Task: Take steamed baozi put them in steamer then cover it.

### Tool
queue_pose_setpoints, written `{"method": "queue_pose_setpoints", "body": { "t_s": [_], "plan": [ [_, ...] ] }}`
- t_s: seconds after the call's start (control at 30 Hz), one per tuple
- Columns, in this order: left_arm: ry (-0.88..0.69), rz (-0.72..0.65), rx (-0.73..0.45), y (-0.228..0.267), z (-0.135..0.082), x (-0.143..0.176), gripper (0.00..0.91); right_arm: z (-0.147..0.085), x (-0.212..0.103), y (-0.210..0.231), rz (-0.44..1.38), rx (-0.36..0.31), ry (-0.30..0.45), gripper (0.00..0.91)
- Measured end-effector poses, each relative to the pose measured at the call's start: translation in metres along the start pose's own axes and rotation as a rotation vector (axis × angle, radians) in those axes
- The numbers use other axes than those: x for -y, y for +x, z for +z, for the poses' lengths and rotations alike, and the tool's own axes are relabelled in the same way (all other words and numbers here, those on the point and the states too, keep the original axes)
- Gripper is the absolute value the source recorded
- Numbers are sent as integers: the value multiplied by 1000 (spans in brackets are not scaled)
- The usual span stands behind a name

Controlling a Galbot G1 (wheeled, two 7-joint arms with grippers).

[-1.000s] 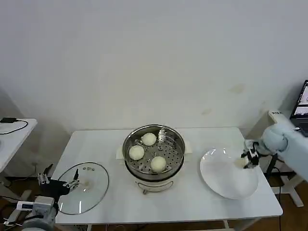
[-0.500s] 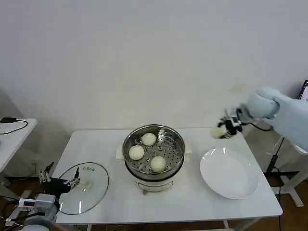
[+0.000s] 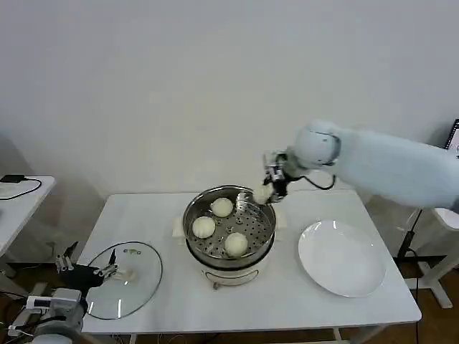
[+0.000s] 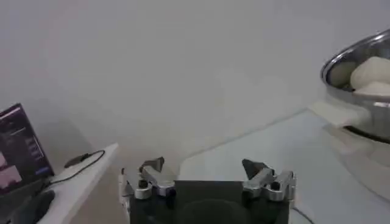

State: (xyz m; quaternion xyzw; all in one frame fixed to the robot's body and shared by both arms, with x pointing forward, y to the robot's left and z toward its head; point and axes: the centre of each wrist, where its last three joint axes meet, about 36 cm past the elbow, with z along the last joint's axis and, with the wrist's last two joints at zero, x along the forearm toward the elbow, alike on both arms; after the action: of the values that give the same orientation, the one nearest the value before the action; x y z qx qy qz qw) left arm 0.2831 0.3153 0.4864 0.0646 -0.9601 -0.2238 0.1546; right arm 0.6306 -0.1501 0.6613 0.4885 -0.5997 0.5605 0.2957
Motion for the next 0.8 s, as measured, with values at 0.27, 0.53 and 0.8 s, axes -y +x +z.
{"method": "queue_pose_setpoints", "body": {
  "t_s": [0.27, 0.53, 0.8],
  "plan": [
    [7, -3, -2, -2, 1, 0, 907, -39, -6, -29, -36, -10, -48, 554],
    [7, -5, -4, -3, 2, -2, 907, -41, -15, -53, -61, -44, -83, 554],
    [11, -3, -5, -3, 2, -1, 907, -40, -25, -71, -86, -63, -94, 554]
  ]
}}
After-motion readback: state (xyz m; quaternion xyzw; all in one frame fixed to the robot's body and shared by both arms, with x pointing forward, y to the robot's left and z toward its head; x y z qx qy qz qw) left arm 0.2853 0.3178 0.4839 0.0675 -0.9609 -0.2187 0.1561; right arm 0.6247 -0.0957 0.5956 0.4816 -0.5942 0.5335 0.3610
